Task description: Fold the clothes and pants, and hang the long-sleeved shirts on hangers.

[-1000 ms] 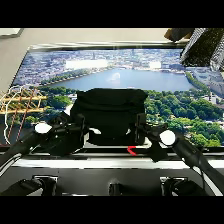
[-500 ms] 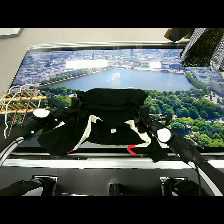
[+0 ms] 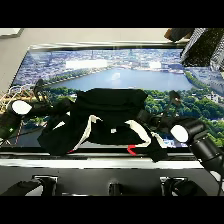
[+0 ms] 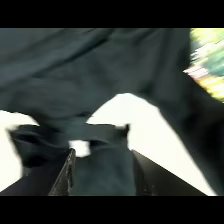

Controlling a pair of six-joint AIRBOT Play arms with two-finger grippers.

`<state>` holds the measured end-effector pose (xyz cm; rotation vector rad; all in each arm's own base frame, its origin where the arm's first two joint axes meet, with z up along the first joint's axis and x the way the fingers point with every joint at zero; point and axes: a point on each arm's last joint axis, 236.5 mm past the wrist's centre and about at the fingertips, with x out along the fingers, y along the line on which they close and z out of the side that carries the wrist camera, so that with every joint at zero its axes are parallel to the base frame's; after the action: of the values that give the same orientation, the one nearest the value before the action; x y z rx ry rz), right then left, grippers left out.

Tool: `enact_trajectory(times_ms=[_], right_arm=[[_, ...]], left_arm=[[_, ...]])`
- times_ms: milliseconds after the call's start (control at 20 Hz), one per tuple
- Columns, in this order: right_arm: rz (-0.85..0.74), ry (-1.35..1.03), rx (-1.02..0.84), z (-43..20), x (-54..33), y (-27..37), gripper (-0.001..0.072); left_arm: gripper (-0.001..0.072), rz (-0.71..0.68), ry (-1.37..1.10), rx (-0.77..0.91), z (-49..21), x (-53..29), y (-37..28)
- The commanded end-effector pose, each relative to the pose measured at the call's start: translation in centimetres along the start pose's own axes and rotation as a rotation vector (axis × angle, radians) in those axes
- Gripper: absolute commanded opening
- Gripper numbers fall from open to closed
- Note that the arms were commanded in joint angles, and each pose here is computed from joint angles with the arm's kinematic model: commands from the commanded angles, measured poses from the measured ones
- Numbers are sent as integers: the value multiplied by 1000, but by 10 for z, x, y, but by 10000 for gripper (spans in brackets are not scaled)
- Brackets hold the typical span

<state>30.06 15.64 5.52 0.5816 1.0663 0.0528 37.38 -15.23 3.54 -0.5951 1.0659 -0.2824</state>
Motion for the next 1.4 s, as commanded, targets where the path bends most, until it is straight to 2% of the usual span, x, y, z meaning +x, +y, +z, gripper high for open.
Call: enact_trajectory(times_ms=[0,100,200,400,500,950,1200,1300,1350], right_arm=[[-187,162,-204,-20,-9,-33,418],[-215,216,-218,-27,10,-38,418],[-155,215,-203,-26,30,-23,417],[-185,289,-347,-63,52,-11,407],[-259,276,-384,-76,59,-14,408],[-188,159,-295,-63,115,10,405],[-182,98,-269,-51,124,13,353],[-236,90,-279,-47,122,1,345],[-272,80,-286,-43,120,-7,306]], left_arm=[[481,91,77,228,-29,7,-1],[480,103,86,329,-40,20,-12],[480,87,93,372,-50,36,-24],[480,99,151,391,-69,65,-21],[480,113,165,383,-71,75,-14],[481,122,154,396,-68,90,-7],[481,124,153,400,-67,90,-6],[480,124,155,431,-67,90,-6],[480,121,157,456,-68,90,-7]])
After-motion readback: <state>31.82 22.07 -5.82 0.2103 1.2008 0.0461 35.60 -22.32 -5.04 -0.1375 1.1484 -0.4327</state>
